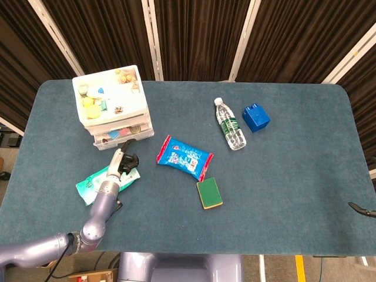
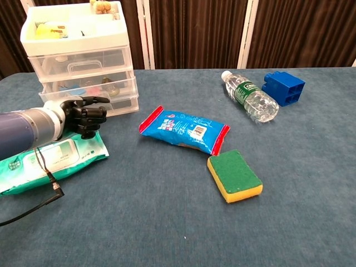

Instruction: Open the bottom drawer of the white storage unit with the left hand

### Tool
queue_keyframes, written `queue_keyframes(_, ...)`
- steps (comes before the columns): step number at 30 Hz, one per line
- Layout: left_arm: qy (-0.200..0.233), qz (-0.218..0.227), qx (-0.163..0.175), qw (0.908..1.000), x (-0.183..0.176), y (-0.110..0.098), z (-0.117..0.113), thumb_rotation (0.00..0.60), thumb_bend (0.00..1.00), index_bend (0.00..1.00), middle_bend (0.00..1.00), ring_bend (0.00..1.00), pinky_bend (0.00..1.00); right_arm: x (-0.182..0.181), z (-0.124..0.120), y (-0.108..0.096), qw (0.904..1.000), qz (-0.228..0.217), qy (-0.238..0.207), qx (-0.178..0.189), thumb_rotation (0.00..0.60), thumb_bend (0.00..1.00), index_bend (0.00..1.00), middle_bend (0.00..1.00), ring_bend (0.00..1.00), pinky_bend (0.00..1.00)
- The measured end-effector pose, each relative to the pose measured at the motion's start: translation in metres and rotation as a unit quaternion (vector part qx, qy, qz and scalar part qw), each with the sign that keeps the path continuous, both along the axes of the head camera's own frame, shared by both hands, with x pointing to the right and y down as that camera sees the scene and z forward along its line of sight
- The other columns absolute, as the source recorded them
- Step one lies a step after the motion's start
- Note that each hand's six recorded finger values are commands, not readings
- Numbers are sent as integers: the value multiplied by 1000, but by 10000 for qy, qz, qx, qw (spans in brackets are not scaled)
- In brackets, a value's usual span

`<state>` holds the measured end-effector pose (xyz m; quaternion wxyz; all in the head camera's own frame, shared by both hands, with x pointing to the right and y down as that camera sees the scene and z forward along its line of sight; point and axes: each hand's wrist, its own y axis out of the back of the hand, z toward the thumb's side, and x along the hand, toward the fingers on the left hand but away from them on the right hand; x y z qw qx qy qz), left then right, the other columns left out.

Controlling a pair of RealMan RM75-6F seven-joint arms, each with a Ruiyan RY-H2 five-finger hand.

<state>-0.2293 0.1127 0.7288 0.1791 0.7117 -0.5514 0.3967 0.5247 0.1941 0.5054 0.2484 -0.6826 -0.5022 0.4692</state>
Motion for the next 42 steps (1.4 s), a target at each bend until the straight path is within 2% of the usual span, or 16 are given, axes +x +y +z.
queue_keyframes(5, -75, 158, 117, 9998, -8, 6, -6, 600, 727, 142, 934, 895, 880, 0, -1, 0, 10000, 1, -6, 20, 600, 139, 0, 0, 0, 0)
queue_keyframes(8, -229, 346, 225, 9989, -16, 10, -10, 600, 636, 89, 929, 889, 879, 0, -1, 0, 10000, 4, -5, 15, 600, 138, 0, 0, 0, 0)
queue_keyframes(9, -304, 429, 250, 9983, -19, 12, -10, 600, 587, 74, 923, 883, 878, 0, 0, 0, 10000, 6, -4, 10, 600, 138, 0, 0, 0, 0)
queue_keyframes(12, -636, 756, 296, 9947, -27, 17, -11, 600, 526, 67, 905, 863, 878, 0, 0, 0, 10000, 15, -2, 16, 600, 139, 0, 0, 0, 0)
queue_keyframes(15, -1100, 1216, 423, 9856, -36, 22, -15, 600, 521, 69, 882, 837, 877, 0, -1, 0, 10000, 24, -4, 22, 600, 139, 0, 0, 0, 0)
queue_keyframes(18, -1532, 1650, 564, 9727, -43, 25, -21, 600, 522, 83, 856, 806, 877, 0, -1, 0, 10000, 26, 0, 26, 600, 139, 0, 0, 0, 0)
queue_keyframes(21, -1945, 2055, 778, 9560, -48, 24, -29, 600, 530, 100, 817, 762, 877, 0, -1, 0, 10000, 23, 4, 33, 600, 139, 0, 0, 0, 0)
queue_keyframes(25, -2587, 2642, 1305, 9199, -50, 19, -44, 600, 541, 116, 809, 751, 877, 0, -1, 0, 10000, 25, 0, 36, 600, 138, 0, 0, 0, 0)
queue_keyframes(28, -2927, 2900, 1727, 8946, -47, 14, -58, 600, 551, 132, 817, 758, 878, 0, -1, 0, 10000, 26, 1, 36, 600, 139, 0, 0, 0, 0)
queue_keyframes(30, -3016, 2939, 1875, 8874, -45, 12, -65, 600, 558, 142, 830, 773, 881, 0, -1, 0, 10000, 24, 2, 36, 600, 139, 0, 0, 0, 0)
queue_keyframes(36, -3154, 2846, 2002, 8829, -43, -1, -75, 600, 569, 164, 872, 818, 905, 0, -1, 0, 10000, 33, -6, 37, 600, 139, 0, 0, 0, 0)
queue_keyframes(42, -3300, 2650, 1658, 8907, -53, -8, -71, 600, 582, 174, 891, 833, 915, 0, -1, 0, 10000, 31, -11, 27, 600, 139, 0, 0, 0, 0)
